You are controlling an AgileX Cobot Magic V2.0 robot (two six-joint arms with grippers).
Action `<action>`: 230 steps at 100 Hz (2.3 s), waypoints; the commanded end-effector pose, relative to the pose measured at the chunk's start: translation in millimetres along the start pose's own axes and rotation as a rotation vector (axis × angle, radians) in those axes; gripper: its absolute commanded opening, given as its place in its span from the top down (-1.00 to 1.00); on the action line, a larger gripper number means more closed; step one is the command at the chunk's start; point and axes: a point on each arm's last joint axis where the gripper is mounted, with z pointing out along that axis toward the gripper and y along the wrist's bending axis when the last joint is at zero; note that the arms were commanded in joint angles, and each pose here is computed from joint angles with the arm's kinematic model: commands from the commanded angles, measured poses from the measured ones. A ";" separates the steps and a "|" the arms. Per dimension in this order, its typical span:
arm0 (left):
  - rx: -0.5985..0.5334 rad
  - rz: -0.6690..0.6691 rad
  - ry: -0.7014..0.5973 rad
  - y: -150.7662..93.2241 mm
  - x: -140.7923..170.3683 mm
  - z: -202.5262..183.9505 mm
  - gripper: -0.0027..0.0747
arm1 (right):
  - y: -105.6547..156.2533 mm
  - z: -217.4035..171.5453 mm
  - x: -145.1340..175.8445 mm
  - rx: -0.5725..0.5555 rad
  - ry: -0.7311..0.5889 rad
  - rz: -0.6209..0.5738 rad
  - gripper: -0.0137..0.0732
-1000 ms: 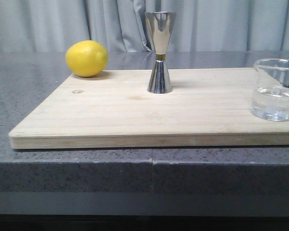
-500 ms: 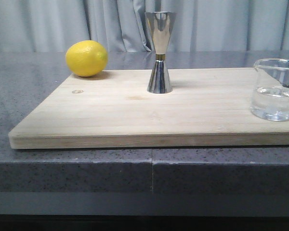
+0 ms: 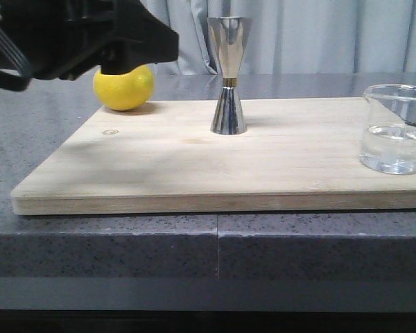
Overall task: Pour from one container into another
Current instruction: 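Move left gripper to the steel jigger and right gripper toward the glass beaker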
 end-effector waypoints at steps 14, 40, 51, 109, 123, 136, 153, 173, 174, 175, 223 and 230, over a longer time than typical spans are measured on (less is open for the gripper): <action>0.168 0.001 -0.176 -14.1 -11.5 13.8 -0.47 | 15.8 0.0 -8.0 -0.137 -0.059 -0.046 -0.55; 0.251 -0.045 -0.220 -1.7 -5.2 21.4 -0.47 | 17.8 3.7 5.5 -0.186 -0.094 -0.055 -0.55; 0.261 -0.050 -0.231 5.2 -6.1 20.6 -0.47 | 20.0 3.6 7.2 -0.209 -0.096 -0.068 -0.55; 0.304 -0.026 -0.219 4.7 -5.0 19.1 -0.47 | 28.2 26.0 27.6 -0.270 -0.102 -0.208 -0.55; 0.306 -0.026 -0.209 4.9 -2.4 20.8 -0.47 | 31.0 31.7 25.9 -0.278 -0.132 -0.243 -0.55; 0.306 -0.033 -0.193 6.0 2.8 24.7 -0.47 | 33.0 38.1 26.6 -0.281 -0.136 -0.260 -0.55; 0.313 -0.024 -0.197 7.0 -0.3 35.1 -0.47 | 35.9 46.1 26.5 -0.290 -0.158 -0.277 -0.55; 0.339 -0.018 -0.196 6.5 -4.1 46.2 -0.47 | 38.9 57.3 28.2 -0.295 -0.176 -0.281 -0.55; 0.341 -0.019 -0.191 6.6 -3.0 46.9 -0.47 | 39.1 57.6 27.8 -0.296 -0.183 -0.281 -0.55; 0.343 -0.017 -0.191 6.5 -3.1 47.3 -0.47 | 39.2 58.6 28.3 -0.296 -0.180 -0.281 -0.55; 0.359 -0.016 -0.183 11.3 0.2 79.4 -0.47 | 44.8 82.9 34.5 -0.311 -0.246 -0.277 -0.55; 0.364 -0.019 -0.190 11.7 -0.3 83.2 -0.47 | 45.0 84.4 35.1 -0.312 -0.249 -0.277 -0.55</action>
